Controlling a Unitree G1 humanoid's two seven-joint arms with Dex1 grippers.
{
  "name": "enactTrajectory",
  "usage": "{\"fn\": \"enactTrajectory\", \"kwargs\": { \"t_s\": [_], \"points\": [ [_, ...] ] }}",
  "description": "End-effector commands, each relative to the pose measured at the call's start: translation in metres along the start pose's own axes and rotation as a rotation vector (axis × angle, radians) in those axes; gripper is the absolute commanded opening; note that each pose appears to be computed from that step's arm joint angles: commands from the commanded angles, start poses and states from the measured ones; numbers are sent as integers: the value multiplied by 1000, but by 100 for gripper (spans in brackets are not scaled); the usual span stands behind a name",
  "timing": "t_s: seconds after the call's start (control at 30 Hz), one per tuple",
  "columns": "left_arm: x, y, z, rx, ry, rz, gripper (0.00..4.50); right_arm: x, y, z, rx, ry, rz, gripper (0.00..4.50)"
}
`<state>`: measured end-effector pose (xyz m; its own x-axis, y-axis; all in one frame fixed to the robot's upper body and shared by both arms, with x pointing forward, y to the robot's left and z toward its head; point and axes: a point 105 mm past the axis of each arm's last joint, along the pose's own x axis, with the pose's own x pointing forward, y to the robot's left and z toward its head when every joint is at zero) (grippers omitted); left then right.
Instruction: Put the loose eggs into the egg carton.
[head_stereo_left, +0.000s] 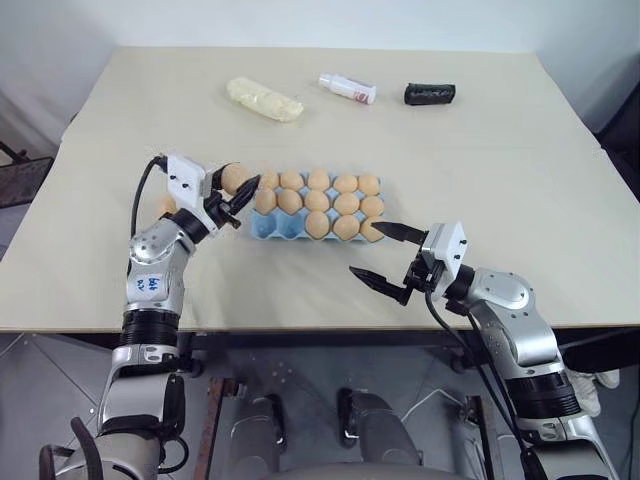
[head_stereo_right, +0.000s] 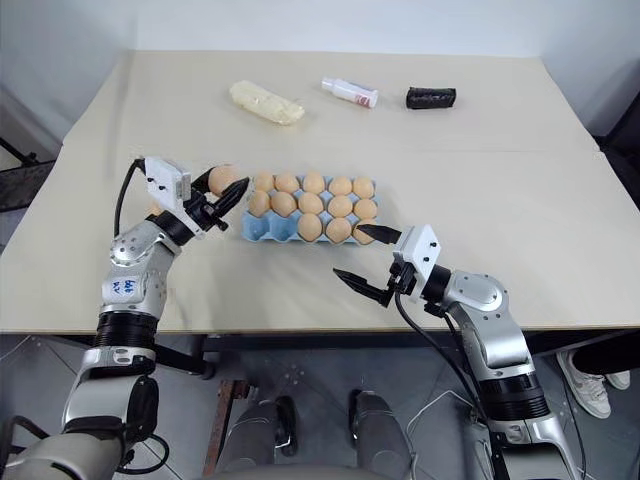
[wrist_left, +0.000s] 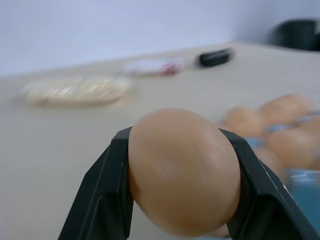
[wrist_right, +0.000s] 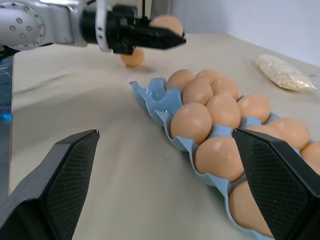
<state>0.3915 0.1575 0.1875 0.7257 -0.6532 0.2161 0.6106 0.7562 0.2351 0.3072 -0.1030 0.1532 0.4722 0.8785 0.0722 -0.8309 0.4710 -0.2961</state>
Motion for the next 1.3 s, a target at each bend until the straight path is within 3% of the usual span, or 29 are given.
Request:
{"fn": "enactTrajectory", "kwargs": {
  "t_s": [0.03,0.27,0.4,0.53,0.7,0.87,1.03,1.3],
  "points": [
    [10,-29,-2,39,4,-155,207,-1,-5,10,-40,-25,-21,450],
    [26,-40,-12,24,34,-190,207,-3,-6,14,-50,-29,-45,450],
    [24,-45,-15,19,52,-237,308,-4,-6,14,-50,-29,-54,450],
    [15,-41,-17,28,67,-233,437,-3,-6,13,-46,-31,-58,450],
    [-2,-22,-8,60,55,-159,444,0,-3,14,-39,-37,-38,450],
    [-47,3,5,97,40,-49,444,0,-1,14,-31,-41,-12,450],
    [-136,25,-6,117,156,212,444,5,3,18,-17,-82,30,450],
    [-214,43,-19,60,239,651,444,10,6,21,-44,-95,113,450]
  ]
}}
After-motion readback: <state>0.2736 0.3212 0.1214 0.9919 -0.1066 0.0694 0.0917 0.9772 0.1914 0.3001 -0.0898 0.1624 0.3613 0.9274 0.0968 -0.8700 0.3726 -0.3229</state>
